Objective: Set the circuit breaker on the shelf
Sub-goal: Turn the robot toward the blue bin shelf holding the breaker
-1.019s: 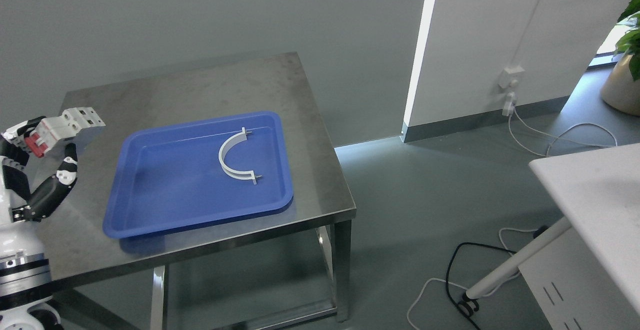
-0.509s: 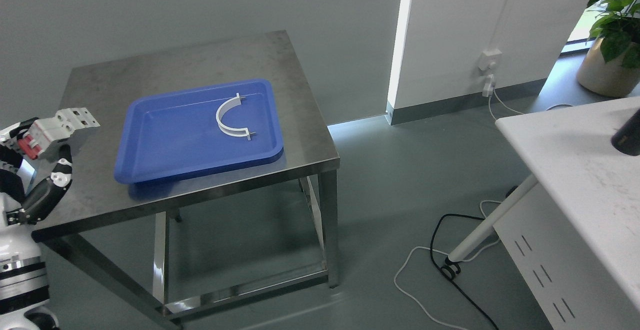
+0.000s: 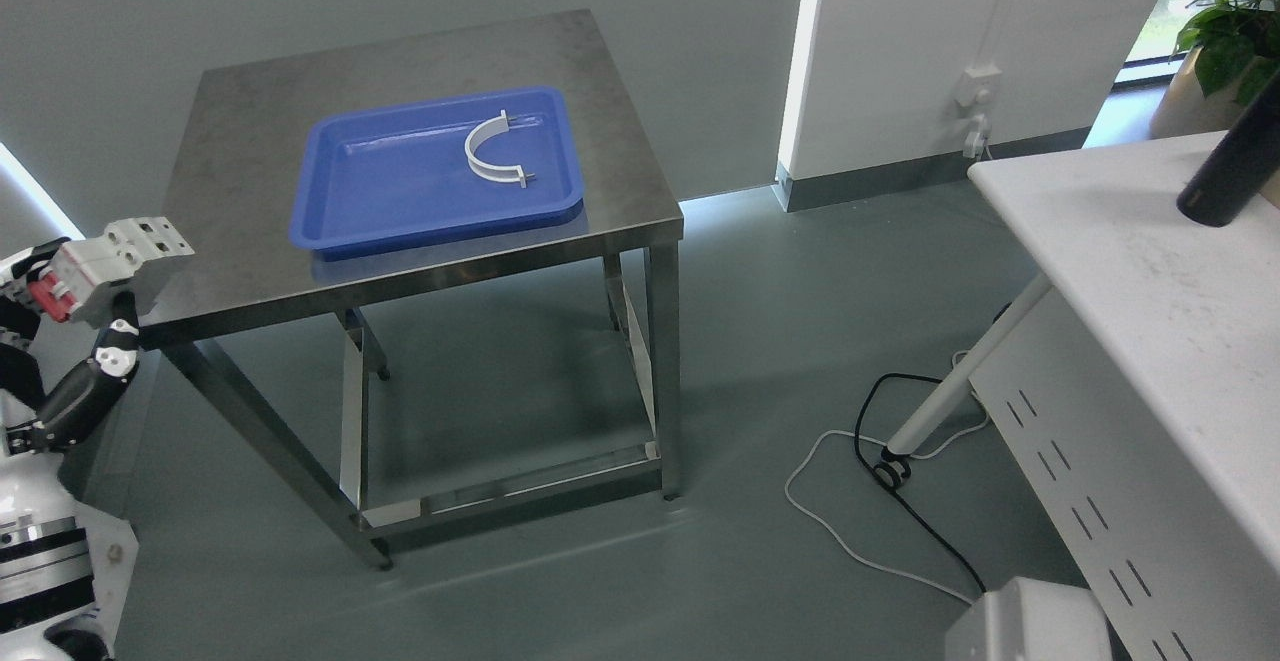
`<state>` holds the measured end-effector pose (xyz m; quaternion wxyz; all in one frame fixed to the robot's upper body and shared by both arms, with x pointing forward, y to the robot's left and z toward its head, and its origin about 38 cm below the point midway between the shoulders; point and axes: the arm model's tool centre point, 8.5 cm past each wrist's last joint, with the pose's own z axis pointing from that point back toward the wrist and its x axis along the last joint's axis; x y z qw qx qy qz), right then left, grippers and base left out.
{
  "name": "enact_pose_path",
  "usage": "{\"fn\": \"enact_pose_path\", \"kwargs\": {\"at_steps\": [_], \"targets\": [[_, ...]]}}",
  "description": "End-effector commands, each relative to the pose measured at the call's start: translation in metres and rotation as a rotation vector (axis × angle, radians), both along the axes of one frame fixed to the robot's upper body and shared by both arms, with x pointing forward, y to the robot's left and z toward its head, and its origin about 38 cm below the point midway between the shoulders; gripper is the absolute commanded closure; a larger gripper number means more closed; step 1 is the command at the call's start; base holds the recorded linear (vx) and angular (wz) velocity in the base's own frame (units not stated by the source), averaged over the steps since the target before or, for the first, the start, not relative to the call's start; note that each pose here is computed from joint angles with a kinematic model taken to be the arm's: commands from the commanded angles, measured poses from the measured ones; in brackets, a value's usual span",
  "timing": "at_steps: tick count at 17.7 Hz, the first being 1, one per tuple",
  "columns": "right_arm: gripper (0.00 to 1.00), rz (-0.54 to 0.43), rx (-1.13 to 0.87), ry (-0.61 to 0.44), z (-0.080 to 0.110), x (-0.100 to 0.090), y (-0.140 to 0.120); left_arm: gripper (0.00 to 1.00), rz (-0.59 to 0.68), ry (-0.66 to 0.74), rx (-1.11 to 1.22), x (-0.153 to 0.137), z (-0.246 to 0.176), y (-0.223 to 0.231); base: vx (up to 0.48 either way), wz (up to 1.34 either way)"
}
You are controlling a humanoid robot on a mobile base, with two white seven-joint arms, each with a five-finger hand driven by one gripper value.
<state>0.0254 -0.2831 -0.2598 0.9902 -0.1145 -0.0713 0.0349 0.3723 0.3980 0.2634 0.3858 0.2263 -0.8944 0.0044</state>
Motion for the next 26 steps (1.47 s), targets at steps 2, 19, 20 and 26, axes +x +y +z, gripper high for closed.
{"fn": "enact_pose_path", "kwargs": {"at_steps": [2,19,20,26], "targets": [[0.00,0.014,-0.021,0.067,0.000,-0.007,-0.010,0.82,0.012,-0.003,0.014,-0.003,0.003,0.005,-0.349,0.05],[0.00,0.014,-0.021,0.067,0.000,-0.007,-0.010,0.82,-0.111,-0.173,-0.019,0.043,0.129,-0.030,-0.288,0.70],[0.00,0.014,-0.021,0.067,0.000,-0.007,-0.010,0.82,-0.141,-0.158,-0.009,0.051,0.141,-0.042,-0.169,1.57],[0.00,0.014,-0.021,0.067,0.000,-0.007,-0.010,0.82,-0.193,0.089,0.157,0.085,0.147,-0.031,-0.100,1.35]]}}
